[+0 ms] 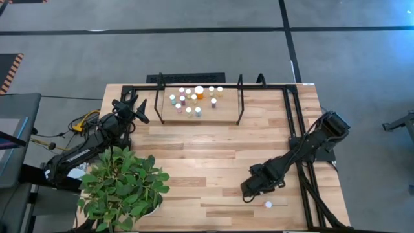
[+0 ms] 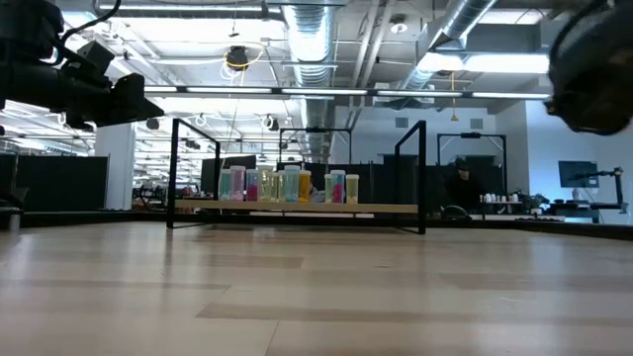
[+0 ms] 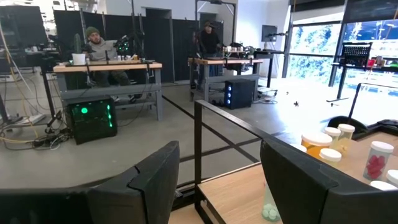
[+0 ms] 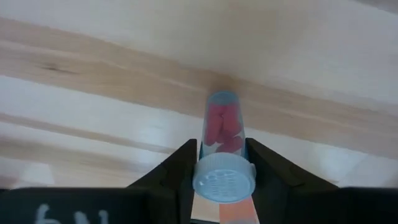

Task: Pick and place medicine bottles onto shelf by color
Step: Put the blue pill bottle on the shelf

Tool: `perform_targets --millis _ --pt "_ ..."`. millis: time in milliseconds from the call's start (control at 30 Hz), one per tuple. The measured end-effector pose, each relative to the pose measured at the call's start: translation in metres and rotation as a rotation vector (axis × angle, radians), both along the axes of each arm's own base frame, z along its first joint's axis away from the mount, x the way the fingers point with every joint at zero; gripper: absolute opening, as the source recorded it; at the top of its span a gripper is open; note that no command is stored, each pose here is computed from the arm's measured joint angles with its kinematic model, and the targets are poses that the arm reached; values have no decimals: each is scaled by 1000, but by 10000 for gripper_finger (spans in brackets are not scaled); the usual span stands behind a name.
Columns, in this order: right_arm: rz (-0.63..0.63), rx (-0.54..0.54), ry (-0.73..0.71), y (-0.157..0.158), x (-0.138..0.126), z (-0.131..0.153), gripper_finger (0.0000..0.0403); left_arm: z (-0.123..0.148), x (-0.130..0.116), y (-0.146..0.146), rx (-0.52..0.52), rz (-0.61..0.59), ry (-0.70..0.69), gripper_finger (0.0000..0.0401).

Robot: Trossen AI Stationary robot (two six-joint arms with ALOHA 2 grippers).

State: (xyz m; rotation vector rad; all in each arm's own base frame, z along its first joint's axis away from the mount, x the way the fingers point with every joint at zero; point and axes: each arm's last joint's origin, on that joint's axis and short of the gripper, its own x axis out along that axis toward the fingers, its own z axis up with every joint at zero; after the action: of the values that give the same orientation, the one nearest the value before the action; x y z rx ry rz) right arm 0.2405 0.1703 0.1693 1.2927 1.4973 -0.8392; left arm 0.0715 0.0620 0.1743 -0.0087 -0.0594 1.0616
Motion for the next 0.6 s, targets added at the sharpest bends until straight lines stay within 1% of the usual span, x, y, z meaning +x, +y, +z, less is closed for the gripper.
perform_targets --millis 133,333,600 --pt "22 -7 -13 -9 10 11 148 0 0 0 0 0 0 214" --pt "41 -43 -22 -34 29 32 136 0 0 0 0 0 0 214" --pt "-20 -125 -84 -86 56 52 131 0 0 0 0 0 0 214"
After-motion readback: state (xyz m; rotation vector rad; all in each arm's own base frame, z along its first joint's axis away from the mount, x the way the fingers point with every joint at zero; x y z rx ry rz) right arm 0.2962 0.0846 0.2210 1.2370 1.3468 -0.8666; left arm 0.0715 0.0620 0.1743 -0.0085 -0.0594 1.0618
